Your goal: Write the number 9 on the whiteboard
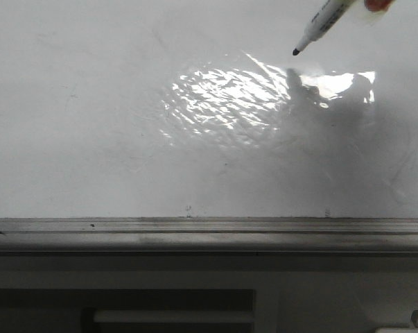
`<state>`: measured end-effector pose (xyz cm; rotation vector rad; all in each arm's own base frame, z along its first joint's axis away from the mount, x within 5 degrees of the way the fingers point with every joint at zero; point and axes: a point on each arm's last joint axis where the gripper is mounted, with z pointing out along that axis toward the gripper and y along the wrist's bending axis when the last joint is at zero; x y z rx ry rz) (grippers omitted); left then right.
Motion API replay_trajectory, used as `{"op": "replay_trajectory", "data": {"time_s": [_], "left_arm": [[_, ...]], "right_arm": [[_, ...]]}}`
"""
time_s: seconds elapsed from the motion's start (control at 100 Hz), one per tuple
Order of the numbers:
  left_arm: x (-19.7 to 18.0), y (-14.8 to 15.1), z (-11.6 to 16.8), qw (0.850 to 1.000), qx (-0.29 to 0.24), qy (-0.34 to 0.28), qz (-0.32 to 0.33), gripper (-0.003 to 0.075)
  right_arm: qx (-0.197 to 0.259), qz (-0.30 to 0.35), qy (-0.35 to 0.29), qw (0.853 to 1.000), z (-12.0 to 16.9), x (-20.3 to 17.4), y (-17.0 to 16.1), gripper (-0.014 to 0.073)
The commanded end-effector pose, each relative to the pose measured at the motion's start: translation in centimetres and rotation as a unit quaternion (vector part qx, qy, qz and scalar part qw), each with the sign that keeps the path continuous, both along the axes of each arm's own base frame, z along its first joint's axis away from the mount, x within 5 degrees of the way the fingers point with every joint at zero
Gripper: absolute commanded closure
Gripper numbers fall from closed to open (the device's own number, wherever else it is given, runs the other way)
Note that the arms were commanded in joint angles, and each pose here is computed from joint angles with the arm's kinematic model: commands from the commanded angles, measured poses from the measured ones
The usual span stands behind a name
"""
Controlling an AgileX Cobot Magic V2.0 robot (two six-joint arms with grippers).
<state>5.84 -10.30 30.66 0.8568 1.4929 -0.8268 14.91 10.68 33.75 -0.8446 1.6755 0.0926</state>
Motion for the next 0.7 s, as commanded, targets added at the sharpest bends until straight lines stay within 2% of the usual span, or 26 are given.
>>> {"op": "replay_trajectory", "data": {"time_s": [0.0, 0.38, 0.53, 0.69], "left_arm": [[0.4, 0.0, 1.1, 0.999, -0.027, -0.004, 0.020, 0.0741], [0.4, 0.0, 1.1, 0.999, -0.027, -0.004, 0.020, 0.0741], [0.4, 0.0, 1.1, 0.999, -0.027, -0.004, 0.020, 0.0741], [0.4, 0.0, 1.1, 0.999, -0.027, -0.004, 0.020, 0.0741]], "right_arm": [[0.015, 0.016, -0.037, 0.999, 1.4, 0.2, 0.4, 0.0635], [0.000, 0.019, -0.025, 1.000, 0.6, 0.9, 1.0, 0.0635], [0.016, 0.034, -0.029, 0.999, 0.6, 1.1, 1.6, 0.0635], [0.021, 0.021, 0.004, 1.000, 0.0, 1.4, 1.7, 0.0636]]}}
